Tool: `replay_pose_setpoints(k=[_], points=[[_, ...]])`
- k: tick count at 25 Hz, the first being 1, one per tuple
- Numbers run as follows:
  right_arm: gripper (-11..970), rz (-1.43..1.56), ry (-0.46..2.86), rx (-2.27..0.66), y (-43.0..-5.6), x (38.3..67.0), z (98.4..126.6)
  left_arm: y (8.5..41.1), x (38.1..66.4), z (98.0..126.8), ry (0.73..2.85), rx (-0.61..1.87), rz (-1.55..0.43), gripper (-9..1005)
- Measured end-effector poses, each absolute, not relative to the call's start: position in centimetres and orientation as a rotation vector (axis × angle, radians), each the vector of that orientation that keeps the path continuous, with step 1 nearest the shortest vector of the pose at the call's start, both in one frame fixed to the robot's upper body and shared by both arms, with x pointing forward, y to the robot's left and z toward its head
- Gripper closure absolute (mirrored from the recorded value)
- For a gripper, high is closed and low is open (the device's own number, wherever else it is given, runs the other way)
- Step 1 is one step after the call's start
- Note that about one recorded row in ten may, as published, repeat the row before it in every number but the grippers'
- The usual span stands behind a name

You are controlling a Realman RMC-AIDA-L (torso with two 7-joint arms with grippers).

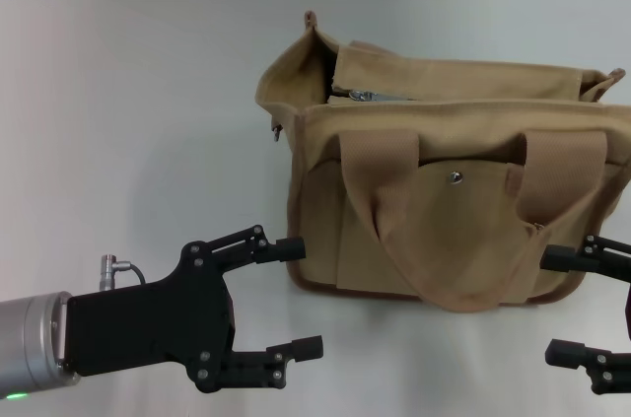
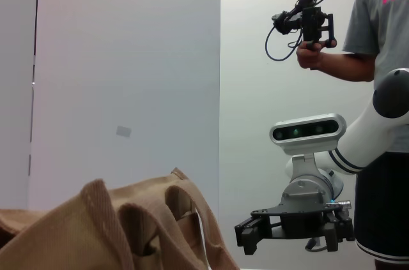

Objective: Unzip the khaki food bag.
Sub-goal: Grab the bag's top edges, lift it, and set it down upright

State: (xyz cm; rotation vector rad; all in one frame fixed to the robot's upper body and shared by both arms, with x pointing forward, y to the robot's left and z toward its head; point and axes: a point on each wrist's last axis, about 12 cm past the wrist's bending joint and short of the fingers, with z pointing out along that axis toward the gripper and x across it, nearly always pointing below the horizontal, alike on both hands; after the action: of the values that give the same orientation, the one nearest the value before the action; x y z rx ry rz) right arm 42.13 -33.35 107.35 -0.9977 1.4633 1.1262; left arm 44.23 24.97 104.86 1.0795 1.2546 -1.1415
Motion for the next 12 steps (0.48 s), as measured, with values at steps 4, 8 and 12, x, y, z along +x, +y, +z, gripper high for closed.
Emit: replay_pose_setpoints(k=[4, 8, 12], points=[[107, 1.126, 1.462, -0.998, -33.33, 42.13, 107.35, 24.98, 44.21, 104.89, 1.253, 1.078, -1.143, 155], [108, 1.123, 1.459, -0.999, -33.33, 42.14, 107.36, 24.99, 44.23, 104.91, 1.252, 1.078, -1.143, 155], [108, 1.121, 1.453, -0.995, -33.22, 42.15, 107.35, 25.1, 44.25, 104.98, 1.248, 1.073, -1.136, 163]])
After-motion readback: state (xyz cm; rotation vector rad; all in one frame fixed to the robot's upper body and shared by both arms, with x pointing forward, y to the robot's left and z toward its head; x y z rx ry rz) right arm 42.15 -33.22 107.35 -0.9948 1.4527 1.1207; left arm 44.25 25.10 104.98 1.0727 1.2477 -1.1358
